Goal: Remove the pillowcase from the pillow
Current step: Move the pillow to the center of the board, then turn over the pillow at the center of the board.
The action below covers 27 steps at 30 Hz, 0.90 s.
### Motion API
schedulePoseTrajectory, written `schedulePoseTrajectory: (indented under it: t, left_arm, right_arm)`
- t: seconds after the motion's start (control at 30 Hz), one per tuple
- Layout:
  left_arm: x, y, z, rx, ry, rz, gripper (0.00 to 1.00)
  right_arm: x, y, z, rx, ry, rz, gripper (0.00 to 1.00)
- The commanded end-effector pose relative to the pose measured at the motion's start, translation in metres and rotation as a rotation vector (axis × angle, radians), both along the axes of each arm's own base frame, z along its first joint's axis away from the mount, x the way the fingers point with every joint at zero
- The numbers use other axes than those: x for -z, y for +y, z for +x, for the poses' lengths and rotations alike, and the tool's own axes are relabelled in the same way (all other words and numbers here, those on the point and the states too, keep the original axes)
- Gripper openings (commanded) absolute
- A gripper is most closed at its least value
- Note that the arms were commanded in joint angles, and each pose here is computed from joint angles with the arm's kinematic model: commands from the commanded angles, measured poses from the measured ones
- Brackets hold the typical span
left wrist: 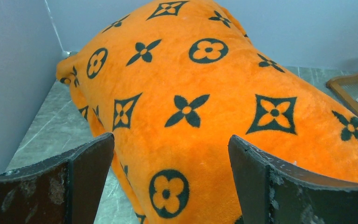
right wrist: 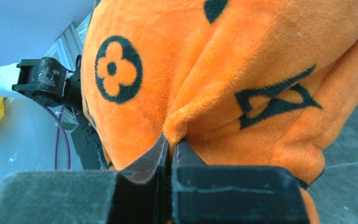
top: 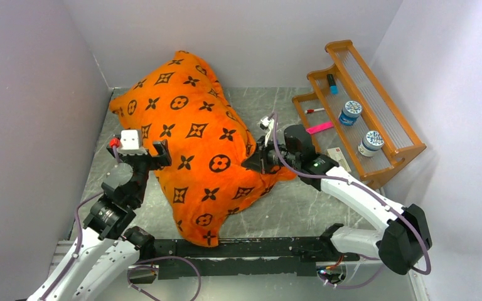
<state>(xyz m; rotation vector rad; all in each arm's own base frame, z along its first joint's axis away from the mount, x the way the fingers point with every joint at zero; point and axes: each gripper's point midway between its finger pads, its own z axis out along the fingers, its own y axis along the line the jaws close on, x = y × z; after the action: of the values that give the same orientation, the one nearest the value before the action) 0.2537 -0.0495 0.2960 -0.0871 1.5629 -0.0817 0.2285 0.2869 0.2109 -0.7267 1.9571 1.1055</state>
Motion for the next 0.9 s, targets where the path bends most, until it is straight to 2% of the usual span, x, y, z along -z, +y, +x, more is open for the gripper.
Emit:
schedulePoseTrajectory:
  t: [0.0,0.2,0.4,0.6,0.87]
  left_arm:
    - [-0.005,-0.01,0.005,0.038,0.017,-0.03,0.97]
    - [0.005,-0.01,0.013,0.022,0.059,-0.008,0.97]
    - [0.008,-0.012,0.015,0.031,0.07,0.003,0.97]
    - [0.01,-0.015,0.016,0.046,0.084,0.017,0.97]
    - [0.01,-0.023,0.018,0.085,0.08,0.015,0.97]
  right_arm:
    - [0.011,0.006,-0.043,-0.102,0.119,-0.031,0.08]
    - [-0.007,0.001,-0.033,-0.079,0.024,-0.063,0.54]
    - [-0.033,-0.009,-0.011,-0.022,-0.067,-0.063,0.85]
    - [-0.063,-0.018,0.019,0.03,-0.127,-0.017,0.99]
    - [-0.088,-0.027,0.073,0.133,-0.094,0.06,1.0]
